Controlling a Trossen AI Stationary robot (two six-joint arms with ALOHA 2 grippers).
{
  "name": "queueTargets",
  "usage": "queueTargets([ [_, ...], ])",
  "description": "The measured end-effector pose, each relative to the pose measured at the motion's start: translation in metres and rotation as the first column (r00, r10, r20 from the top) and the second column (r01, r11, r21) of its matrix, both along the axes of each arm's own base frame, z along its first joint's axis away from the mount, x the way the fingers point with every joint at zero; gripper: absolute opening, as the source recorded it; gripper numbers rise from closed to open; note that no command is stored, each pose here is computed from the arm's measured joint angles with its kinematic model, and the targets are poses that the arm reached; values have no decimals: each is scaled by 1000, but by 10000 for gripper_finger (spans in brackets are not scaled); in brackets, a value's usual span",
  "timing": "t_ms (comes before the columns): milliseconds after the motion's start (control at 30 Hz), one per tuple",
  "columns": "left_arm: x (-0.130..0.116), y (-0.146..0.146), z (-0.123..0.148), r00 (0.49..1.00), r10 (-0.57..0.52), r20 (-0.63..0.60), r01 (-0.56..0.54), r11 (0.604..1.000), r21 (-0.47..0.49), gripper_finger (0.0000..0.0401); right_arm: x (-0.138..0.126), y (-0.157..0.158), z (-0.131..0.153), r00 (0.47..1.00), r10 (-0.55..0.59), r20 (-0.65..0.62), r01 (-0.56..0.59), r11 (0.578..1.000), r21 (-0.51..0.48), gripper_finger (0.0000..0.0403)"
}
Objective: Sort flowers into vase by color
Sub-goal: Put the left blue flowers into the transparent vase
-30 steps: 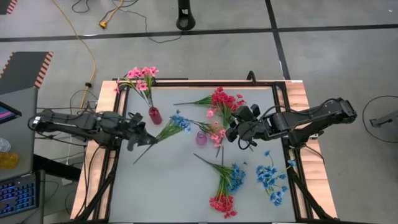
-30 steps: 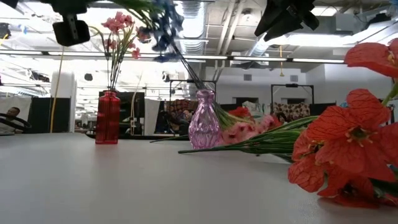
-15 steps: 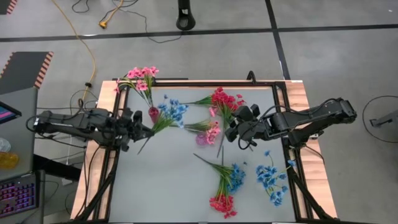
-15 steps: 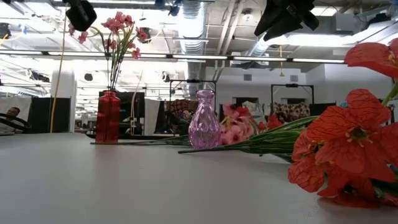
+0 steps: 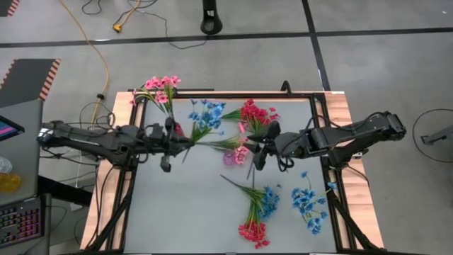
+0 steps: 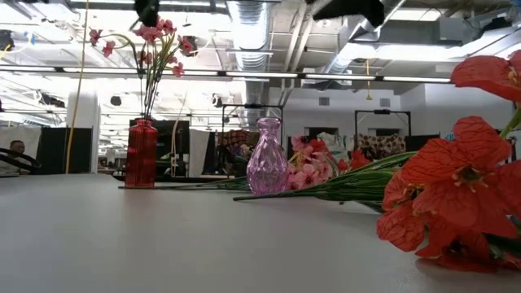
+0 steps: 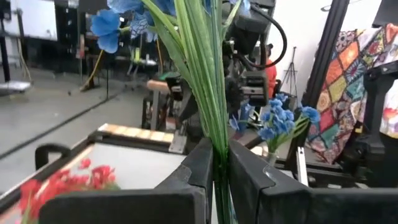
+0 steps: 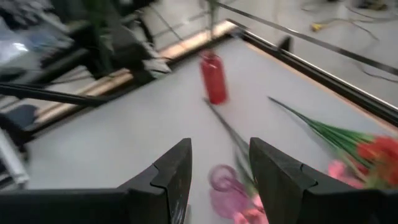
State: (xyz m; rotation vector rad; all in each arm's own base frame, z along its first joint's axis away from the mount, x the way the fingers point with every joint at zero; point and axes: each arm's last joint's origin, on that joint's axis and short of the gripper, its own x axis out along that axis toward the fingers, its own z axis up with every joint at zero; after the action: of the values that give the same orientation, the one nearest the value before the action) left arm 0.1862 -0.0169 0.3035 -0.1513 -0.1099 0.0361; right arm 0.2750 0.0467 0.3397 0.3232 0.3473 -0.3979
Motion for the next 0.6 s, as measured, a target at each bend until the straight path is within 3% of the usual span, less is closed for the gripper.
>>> queueTargets([
  [500, 62, -7, -22, 981, 10, 196, -28, 996, 90, 23, 5, 4, 8, 988, 131, 80, -133, 991, 20, 187],
  [600, 70, -8, -29, 975, 13, 221, -36, 994, 101, 23, 6, 6, 13, 979, 170, 114, -170, 985, -13, 187],
])
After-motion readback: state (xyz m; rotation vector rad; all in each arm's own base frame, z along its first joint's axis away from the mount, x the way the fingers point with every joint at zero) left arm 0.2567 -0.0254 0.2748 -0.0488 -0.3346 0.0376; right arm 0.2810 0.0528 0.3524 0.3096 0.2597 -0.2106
